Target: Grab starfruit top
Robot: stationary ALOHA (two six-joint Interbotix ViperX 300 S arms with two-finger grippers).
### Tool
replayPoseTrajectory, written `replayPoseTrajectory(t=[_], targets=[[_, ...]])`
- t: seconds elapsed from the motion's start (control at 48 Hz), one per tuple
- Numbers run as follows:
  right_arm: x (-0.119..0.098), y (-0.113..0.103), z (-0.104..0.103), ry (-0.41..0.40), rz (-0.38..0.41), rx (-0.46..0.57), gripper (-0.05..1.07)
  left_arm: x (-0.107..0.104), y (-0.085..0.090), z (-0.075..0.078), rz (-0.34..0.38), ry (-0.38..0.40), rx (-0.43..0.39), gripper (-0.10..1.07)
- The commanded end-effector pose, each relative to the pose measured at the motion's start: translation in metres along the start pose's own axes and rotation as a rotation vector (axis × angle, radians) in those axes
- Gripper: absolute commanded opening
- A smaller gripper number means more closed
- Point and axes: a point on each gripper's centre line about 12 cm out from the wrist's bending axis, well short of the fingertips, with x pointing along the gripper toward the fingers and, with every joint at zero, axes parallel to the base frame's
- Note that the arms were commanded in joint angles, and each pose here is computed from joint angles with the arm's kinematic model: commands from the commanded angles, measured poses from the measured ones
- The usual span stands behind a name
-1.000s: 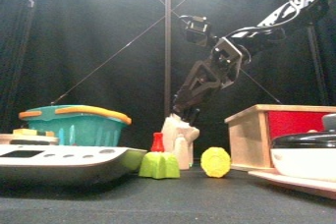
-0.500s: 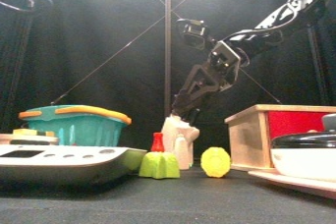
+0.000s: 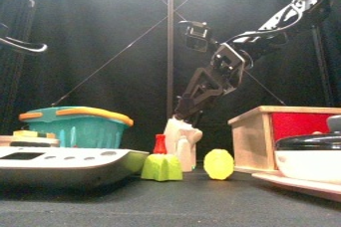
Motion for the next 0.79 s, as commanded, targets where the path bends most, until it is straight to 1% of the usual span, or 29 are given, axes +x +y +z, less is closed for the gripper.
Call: replayPoseTrajectory(t=[0.0,0.188,0.271,0.354,0.396,0.458,0.542,0.625,0.688,0.771], targets=[[-0.004,0.0,0.015,-0.045,0.001,0.007,0.83,-0.012,0.003,0.01,-0.051,-0.02,-0.025,0.84],[-0.004,0.001,0.015,-0.042,0.002,0.007,0.83,-0.032,0.006,0.015,-0.128,-0.02,-0.053,0.84],[-0.004,0.003,0.015,-0.038,0.004,0.006,0.83,-0.038,0.001,0.015,-0.169,-0.011,-0.068,0.84],[-0.004,0.004,0.014,-0.034,0.002,0.004,0.83,-0.045,-0.01,0.013,-0.228,0.007,-0.107,0.84],[-0.004,0.005,0.014,-0.032,0.003,0.002,0.83,-0.049,-0.012,0.013,-0.248,0.011,-0.128,0.84],[-0.003,0.004,0.014,-0.03,0.001,0.003,0.83,-0.053,-0.012,0.013,-0.26,0.01,-0.158,0.84],[-0.002,0.006,0.014,-0.028,0.004,-0.001,0.83,-0.053,-0.014,0.012,-0.27,0.008,-0.186,0.84],[-0.002,0.007,0.014,-0.026,0.004,-0.001,0.83,-0.053,-0.021,0.007,-0.304,0.016,-0.21,0.84],[-0.002,0.006,0.015,-0.027,0.001,-0.002,0.83,-0.052,-0.024,0.007,-0.321,0.012,-0.225,0.84],[0.0,0.006,0.015,-0.026,0.001,-0.003,0.83,-0.046,-0.026,0.006,-0.318,-0.003,-0.233,0.85]])
